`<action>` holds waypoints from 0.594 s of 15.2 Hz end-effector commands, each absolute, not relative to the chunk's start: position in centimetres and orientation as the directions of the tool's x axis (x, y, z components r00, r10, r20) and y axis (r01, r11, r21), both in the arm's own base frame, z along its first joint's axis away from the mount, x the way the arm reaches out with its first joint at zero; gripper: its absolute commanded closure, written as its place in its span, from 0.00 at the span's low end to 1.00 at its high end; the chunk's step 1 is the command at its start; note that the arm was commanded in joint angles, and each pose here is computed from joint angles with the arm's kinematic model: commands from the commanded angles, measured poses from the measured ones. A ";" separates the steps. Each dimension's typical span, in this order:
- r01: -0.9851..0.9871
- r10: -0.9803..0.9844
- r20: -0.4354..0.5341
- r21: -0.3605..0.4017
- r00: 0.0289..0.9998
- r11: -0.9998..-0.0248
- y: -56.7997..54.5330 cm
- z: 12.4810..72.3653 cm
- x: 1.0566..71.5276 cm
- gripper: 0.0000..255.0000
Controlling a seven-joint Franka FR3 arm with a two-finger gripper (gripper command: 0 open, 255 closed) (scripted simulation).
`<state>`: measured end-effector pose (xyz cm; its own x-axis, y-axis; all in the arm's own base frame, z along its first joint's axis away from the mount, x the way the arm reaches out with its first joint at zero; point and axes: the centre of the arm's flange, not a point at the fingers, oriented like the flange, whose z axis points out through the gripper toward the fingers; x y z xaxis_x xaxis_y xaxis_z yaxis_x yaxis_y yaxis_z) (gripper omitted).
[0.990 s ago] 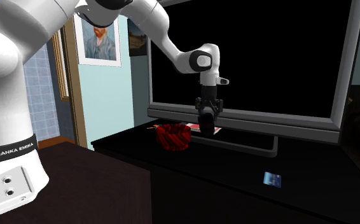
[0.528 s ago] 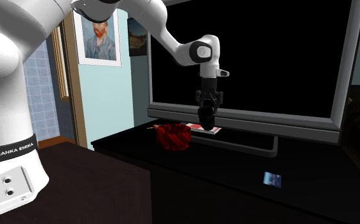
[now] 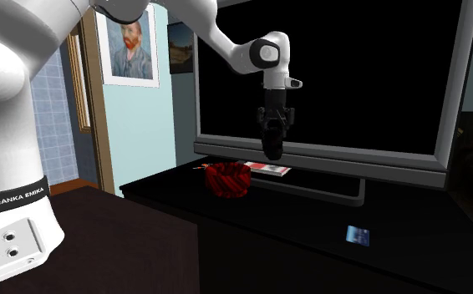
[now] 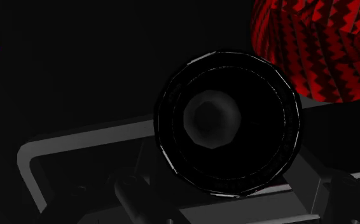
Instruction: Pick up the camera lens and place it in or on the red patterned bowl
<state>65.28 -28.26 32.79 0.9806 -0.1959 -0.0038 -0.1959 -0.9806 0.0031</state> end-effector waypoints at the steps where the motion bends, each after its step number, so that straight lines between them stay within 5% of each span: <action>1: -0.196 -0.196 -0.004 0.003 0.981 -0.981 -28.2 33.9 65.2 1.00; 9: -0.196 -0.196 -0.004 0.003 0.981 -0.981 -21.8 36.4 64.2 1.00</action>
<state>64.50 -22.83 36.10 0.9808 -0.1951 -0.0040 -0.1951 -0.9808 0.0027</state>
